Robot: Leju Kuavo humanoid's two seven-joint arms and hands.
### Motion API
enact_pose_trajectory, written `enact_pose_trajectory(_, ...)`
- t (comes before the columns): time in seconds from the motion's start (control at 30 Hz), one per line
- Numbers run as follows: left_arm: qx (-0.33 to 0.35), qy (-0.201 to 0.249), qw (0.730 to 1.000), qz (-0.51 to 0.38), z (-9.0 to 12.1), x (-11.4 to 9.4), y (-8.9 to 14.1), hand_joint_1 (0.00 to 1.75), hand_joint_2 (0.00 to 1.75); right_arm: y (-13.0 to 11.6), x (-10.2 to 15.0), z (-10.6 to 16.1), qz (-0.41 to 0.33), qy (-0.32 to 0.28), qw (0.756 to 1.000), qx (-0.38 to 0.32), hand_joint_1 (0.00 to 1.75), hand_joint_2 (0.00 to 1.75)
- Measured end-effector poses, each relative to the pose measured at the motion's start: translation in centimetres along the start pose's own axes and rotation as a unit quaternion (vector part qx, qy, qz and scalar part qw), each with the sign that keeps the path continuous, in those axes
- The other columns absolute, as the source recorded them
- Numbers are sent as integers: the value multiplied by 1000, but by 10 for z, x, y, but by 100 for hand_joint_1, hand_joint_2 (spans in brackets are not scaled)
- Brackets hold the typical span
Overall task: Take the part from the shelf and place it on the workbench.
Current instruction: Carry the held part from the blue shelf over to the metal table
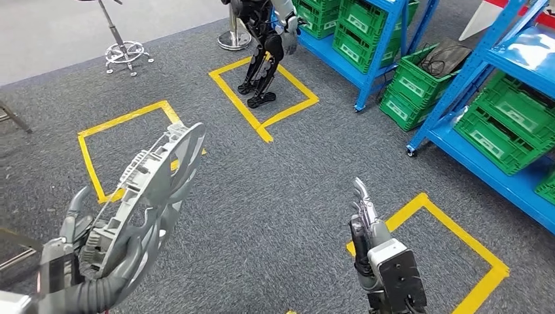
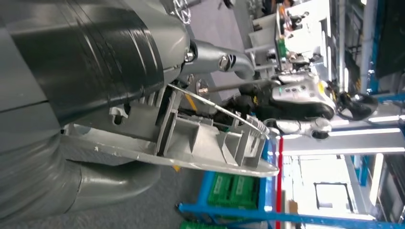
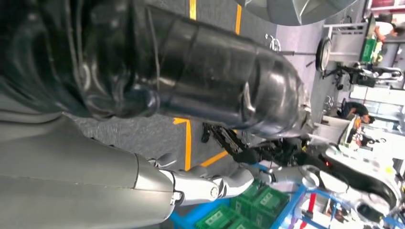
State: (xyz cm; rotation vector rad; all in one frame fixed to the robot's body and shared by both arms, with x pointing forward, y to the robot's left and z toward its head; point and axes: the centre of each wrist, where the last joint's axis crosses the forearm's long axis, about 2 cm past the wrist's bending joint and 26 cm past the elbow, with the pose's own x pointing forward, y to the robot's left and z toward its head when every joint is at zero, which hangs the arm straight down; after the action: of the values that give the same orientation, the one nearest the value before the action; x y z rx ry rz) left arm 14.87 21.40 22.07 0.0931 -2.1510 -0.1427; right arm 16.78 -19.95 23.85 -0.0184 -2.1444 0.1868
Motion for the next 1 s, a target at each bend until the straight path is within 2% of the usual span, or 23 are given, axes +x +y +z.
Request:
enact_pose_trajectory(0.3, 5, 3, 1000, -3, 1, 1, 1, 175, 175, 1, -3, 2, 3, 11, 1000, 10, 0, 0)
enact_pose_trajectory(0.53, 13, 17, 999, -46, 1, 9, 4, 175, 175, 2, -5, -5, -21, -6, 999, 33, 0, 0)
enact_pose_trajectory(0.77, 24, -7, 996, -85, -6, 22, 12, 175, 175, 10, -11, -14, -49, -15, 995, 83, 0, 0)
enact_pose_trajectory(1.0, 36, -36, 995, -90, -12, 36, 19, 175, 175, 15, -17, -17, -59, -17, 995, 83, 0, 0)
